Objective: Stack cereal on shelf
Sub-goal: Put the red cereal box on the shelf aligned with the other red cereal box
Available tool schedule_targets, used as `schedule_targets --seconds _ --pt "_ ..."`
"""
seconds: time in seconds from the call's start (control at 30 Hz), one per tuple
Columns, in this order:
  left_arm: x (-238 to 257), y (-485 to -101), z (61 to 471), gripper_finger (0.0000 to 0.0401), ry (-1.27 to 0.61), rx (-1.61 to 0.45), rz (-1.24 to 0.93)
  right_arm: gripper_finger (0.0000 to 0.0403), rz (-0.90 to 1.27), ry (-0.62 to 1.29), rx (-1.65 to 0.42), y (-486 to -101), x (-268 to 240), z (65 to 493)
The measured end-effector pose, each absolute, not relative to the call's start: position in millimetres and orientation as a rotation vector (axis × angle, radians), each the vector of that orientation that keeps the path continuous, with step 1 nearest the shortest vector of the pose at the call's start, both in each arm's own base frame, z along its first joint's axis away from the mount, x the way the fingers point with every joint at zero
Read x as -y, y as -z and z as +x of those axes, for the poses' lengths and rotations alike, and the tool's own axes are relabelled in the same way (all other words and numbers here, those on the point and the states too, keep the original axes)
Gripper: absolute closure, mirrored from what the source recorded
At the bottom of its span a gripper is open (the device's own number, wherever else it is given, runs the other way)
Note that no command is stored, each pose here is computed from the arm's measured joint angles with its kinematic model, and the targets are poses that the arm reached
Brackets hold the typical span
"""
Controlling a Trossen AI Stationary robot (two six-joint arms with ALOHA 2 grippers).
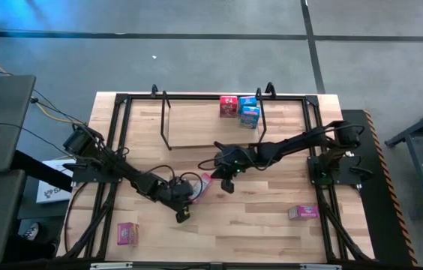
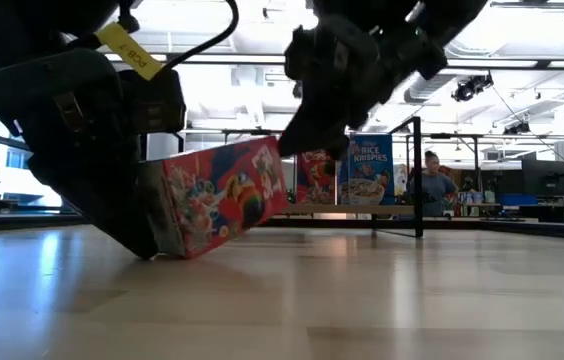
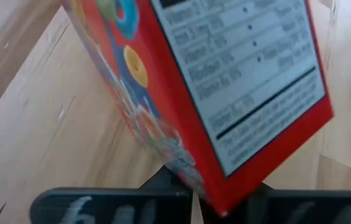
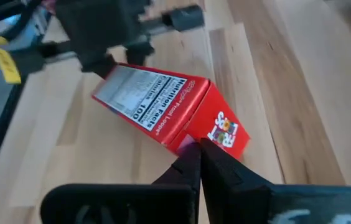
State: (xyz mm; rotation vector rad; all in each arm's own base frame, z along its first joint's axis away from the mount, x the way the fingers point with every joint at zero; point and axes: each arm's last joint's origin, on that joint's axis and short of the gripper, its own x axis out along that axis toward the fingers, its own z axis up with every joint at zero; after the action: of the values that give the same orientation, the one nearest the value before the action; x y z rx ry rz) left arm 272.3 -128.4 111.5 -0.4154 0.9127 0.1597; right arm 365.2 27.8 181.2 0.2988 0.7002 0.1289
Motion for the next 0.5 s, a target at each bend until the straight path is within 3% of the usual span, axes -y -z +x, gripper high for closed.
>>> schedule_targets --seconds 0.5 --pt "108.3 -108.2 275.7 0.0401 -0.099 -1.020 -0.360 0.0403 0.264 -0.174 -0.647 -209.2 -37.4 372.6"
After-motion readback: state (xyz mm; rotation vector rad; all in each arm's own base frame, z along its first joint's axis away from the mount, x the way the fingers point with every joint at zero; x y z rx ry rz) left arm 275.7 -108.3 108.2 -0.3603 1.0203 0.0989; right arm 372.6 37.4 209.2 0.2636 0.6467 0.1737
